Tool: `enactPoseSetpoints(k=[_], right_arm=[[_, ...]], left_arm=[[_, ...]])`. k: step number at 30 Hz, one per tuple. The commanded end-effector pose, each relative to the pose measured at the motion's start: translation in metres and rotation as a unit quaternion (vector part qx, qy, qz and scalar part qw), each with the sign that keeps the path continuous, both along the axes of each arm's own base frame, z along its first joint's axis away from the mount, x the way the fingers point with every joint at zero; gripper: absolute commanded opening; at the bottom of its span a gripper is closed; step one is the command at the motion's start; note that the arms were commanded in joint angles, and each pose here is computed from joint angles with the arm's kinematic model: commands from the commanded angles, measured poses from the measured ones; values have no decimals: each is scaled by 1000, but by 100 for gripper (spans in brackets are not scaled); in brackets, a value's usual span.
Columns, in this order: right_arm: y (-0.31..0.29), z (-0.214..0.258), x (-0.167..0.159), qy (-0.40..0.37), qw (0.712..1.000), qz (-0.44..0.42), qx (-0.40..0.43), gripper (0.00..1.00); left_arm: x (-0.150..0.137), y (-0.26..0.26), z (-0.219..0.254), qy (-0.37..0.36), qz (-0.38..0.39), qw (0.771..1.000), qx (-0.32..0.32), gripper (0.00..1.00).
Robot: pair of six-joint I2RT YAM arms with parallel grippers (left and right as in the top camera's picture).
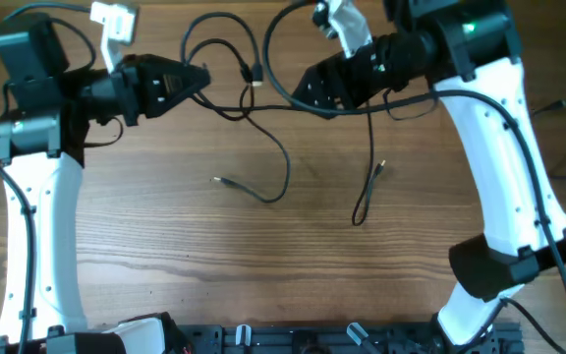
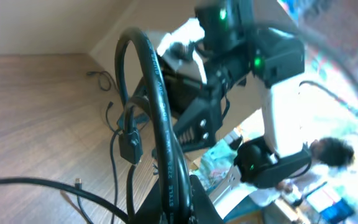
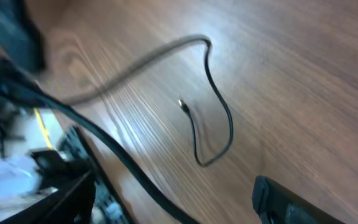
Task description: Untangle cables
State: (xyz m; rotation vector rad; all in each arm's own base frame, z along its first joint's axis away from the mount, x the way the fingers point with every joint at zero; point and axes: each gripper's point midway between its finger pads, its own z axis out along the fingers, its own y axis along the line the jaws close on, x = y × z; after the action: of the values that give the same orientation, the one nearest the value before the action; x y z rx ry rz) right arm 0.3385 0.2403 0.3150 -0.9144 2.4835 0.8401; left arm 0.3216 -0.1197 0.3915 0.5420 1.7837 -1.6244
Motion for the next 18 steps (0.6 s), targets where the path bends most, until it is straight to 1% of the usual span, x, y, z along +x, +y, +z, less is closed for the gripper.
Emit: enactPoseSetpoints(k=[1, 3, 5, 6, 9, 12, 18], right_arm=[[-1, -16, 2, -46, 996, 74, -33, 84], [7, -10, -4, -66, 991, 120, -7, 84], [17, -2, -12, -91, 980, 174, 29, 84], [18, -1, -13, -98, 977, 184, 34, 84], [20, 1, -12, -113, 973, 198, 37, 84], [25, 7, -14, -132, 965, 221, 59, 84], [32, 4, -15, -156, 952, 256, 63, 84]], left_arm=[[5, 16, 4, 92, 34, 995, -17, 4], [10, 26, 3, 131, 55, 990, -24, 4], [11, 29, 3, 171, 60, 983, -36, 4], [11, 29, 3, 188, 59, 980, -40, 4], [7, 28, 5, 204, 49, 977, -48, 4], [3, 27, 8, 221, 33, 973, -57, 4], [1, 26, 9, 239, 29, 969, -62, 4]])
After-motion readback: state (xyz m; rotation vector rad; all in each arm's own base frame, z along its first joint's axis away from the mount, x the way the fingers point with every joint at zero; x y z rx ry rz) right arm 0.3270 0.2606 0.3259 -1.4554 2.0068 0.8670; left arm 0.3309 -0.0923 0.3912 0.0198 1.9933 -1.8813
